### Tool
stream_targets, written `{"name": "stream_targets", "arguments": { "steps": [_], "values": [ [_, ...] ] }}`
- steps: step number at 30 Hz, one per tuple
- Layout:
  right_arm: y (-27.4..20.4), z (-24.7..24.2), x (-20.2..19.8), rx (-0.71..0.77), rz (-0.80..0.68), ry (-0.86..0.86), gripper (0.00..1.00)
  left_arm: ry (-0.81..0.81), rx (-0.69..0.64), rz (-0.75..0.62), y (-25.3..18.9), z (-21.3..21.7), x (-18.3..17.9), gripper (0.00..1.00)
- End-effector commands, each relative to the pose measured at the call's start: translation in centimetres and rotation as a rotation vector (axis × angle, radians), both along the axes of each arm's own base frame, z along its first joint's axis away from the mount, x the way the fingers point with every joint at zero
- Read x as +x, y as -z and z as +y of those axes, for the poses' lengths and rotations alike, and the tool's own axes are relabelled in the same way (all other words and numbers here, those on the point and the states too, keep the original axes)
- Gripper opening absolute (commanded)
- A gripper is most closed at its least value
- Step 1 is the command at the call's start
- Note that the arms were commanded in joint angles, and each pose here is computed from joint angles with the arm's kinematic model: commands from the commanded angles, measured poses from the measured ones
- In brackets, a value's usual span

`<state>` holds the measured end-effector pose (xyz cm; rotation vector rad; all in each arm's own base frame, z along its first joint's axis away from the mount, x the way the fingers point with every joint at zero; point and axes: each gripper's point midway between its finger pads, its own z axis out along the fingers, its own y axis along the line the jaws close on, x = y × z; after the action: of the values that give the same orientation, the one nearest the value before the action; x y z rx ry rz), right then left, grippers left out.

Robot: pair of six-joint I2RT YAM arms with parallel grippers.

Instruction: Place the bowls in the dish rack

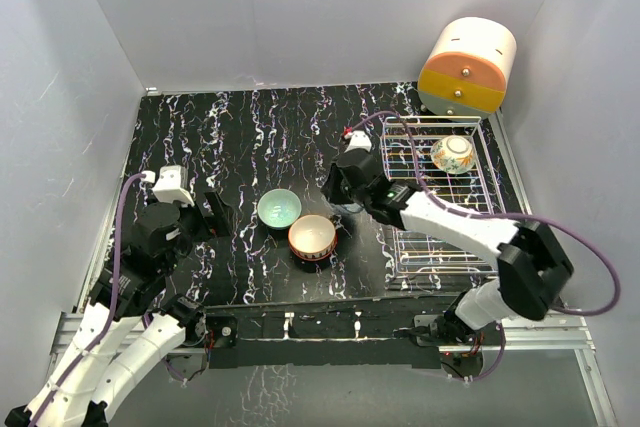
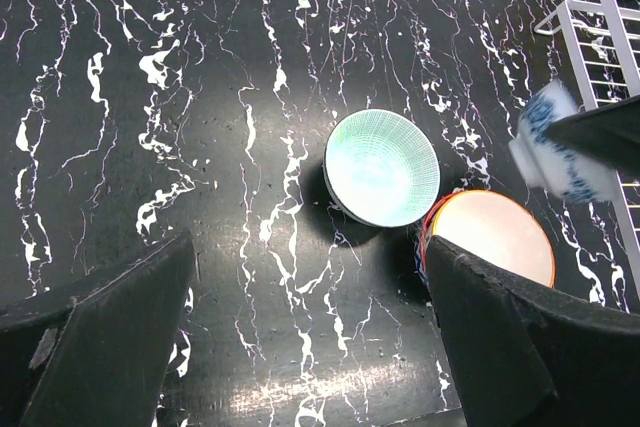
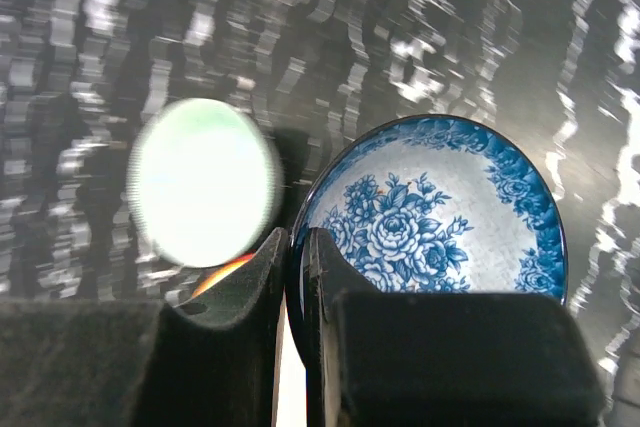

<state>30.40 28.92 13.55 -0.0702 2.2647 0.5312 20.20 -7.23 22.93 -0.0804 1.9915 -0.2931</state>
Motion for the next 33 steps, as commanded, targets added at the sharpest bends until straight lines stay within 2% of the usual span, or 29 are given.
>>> {"name": "stream_targets", "arguments": {
  "steps": [1,6,14,26,33],
  "values": [
    [-13.3,2.9,0.1,0.337,-0.26,-0.139,0.08,0.001,-0.001,-0.02,-1.3,0.1,0.0,0.97],
    [-17.4,-2.0,0.9,0.493,-0.286,-0.093,0.08,0.005,-0.014,-0.018,-1.2,-0.2,0.1,0.97],
    [-17.7,-11.9,2.9,0.68,-0.273,-0.03,0.08,0.018,-0.017,-0.002,-0.8,-0.8,0.5,0.97],
    [-10.9,-18.9,2.6,0.979,-0.082,0.103,0.08,0.016,-0.017,0.001,-0.9,-0.8,0.6,0.97],
    [-8.0,-19.8,3.1,1.01,-0.016,0.162,0.08,0.018,-0.015,0.007,-0.8,-1.0,0.8,0.97]
  ]
}}
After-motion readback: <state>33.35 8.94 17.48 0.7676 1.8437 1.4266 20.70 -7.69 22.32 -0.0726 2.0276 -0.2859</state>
